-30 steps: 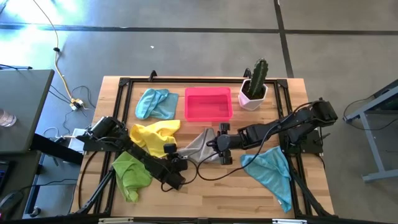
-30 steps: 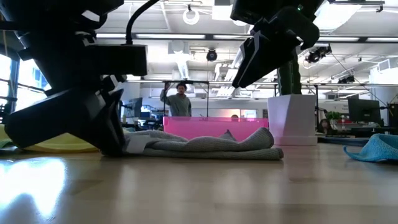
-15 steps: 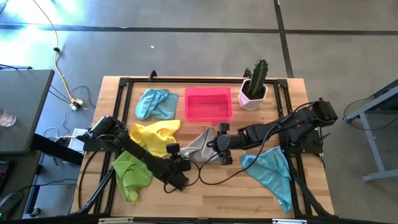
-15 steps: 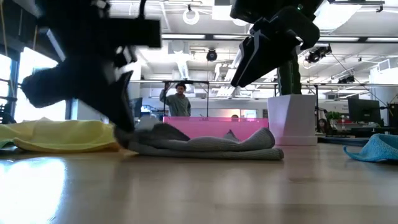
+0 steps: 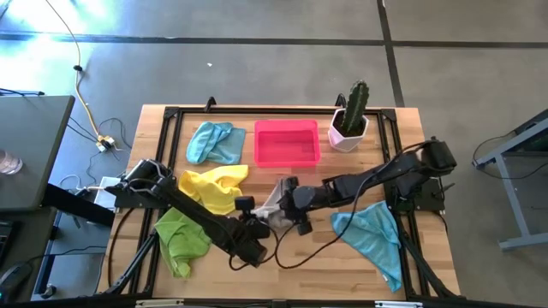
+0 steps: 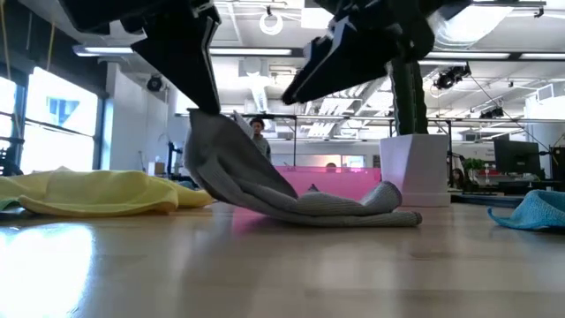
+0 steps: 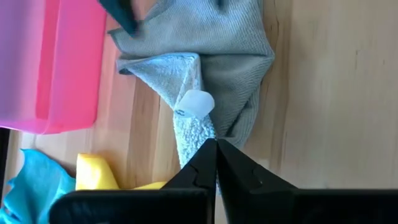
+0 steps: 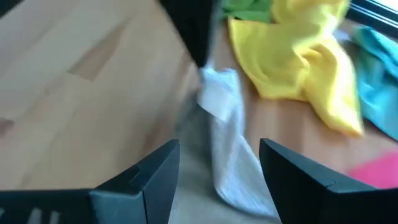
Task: Fold microfiber towels
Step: Fold the gray microfiber cloth
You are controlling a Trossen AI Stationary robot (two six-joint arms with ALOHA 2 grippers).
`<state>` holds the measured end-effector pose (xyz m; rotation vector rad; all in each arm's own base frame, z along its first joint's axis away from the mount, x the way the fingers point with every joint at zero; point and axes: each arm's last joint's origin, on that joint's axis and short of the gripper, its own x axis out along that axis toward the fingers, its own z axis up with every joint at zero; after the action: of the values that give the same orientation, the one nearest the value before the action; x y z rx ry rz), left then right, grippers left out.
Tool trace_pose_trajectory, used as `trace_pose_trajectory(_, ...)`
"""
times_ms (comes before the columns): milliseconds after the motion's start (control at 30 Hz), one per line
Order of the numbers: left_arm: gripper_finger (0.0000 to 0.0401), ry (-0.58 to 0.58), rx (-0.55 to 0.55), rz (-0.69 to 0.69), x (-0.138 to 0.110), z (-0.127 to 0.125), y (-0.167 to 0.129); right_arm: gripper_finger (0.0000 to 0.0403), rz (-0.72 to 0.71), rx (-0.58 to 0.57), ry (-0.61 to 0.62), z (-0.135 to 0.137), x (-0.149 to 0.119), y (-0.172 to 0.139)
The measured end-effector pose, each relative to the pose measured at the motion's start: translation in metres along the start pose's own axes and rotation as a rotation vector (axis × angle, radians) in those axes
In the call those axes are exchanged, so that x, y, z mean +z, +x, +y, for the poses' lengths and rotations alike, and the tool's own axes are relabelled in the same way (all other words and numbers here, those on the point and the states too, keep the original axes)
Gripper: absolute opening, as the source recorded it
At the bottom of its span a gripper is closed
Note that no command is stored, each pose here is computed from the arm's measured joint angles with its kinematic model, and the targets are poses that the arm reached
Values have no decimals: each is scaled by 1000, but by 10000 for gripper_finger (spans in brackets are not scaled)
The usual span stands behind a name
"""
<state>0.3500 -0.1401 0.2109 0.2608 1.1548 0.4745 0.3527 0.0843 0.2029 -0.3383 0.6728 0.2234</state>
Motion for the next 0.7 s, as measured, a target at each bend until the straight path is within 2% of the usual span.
trace_pose_trajectory(300, 0, 8, -14, 28, 5, 5, -12, 215, -35, -35, -49, -1, -15, 43)
trace_pose_trajectory(500, 0, 13, -59, 17, 9, 2, -25, 215, 13, -72, -41, -22, -29, 54)
trace_pose_trajectory(700, 0, 1, -53, 31, 6, -1, -36, 215, 62, -71, -75, -43, -40, 54)
